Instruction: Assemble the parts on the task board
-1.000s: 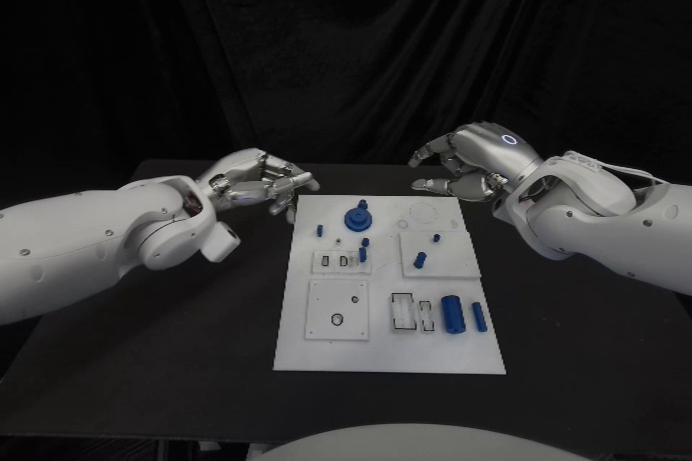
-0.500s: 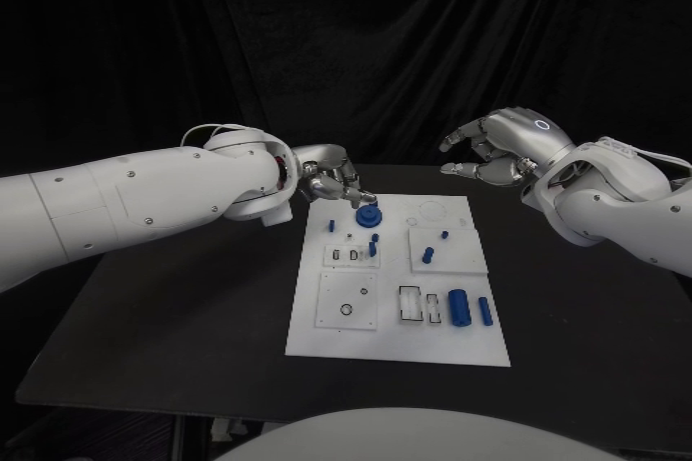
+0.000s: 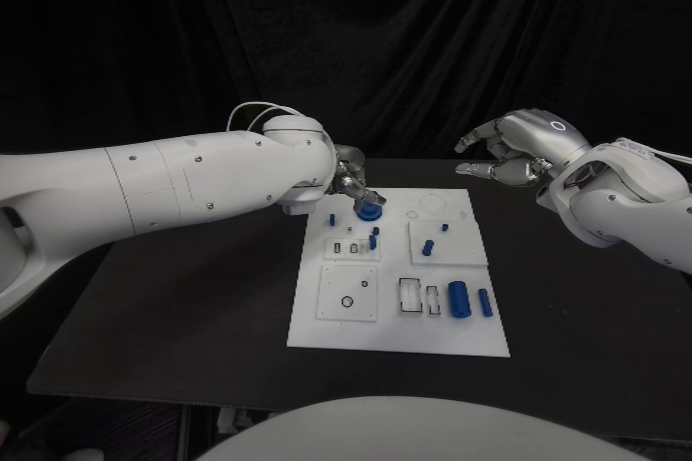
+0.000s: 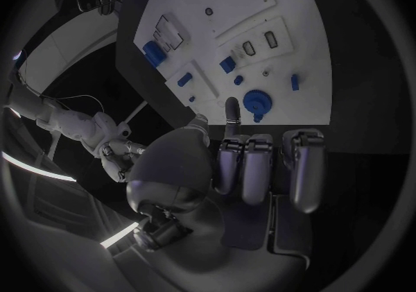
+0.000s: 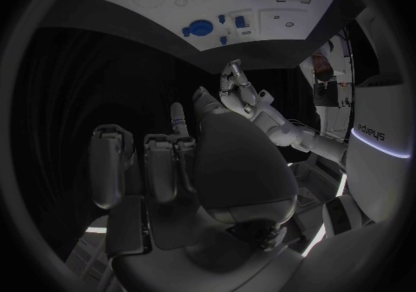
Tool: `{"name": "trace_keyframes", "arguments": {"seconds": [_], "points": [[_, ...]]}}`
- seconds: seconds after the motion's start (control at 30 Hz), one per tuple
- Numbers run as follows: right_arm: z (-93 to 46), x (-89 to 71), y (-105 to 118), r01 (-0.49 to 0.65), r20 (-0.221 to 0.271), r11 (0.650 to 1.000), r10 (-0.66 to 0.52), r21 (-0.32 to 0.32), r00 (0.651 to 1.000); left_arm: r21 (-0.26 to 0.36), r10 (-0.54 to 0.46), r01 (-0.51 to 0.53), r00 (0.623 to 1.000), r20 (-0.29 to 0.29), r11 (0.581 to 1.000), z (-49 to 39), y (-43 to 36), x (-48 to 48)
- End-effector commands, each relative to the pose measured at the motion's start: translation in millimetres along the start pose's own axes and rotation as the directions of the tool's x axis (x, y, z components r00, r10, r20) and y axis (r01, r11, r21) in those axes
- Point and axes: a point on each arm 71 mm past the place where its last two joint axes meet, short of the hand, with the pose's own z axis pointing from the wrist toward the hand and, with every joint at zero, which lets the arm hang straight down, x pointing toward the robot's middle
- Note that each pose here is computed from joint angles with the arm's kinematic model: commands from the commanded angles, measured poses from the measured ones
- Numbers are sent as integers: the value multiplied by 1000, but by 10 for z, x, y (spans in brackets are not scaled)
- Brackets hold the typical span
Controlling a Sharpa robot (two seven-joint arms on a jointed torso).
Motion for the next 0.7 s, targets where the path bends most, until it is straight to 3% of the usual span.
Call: {"name": "trace_keyframes", "arguments": {"seconds": [0.03, 0.27, 0.7], "points": [[-15, 15, -22, 0, -5, 1000, 0, 12, 1000, -78, 30, -32, 999, -21, 996, 20, -21, 23], [-26, 20, -33, 0, -1, 1000, 0, 18, 1000, -110, 42, -46, 998, -41, 993, 88, -98, 75], [-20, 42, -40, 0, 5, 1000, 0, 24, 1000, -173, 45, -58, 996, -79, 983, 182, -131, 236]]}}
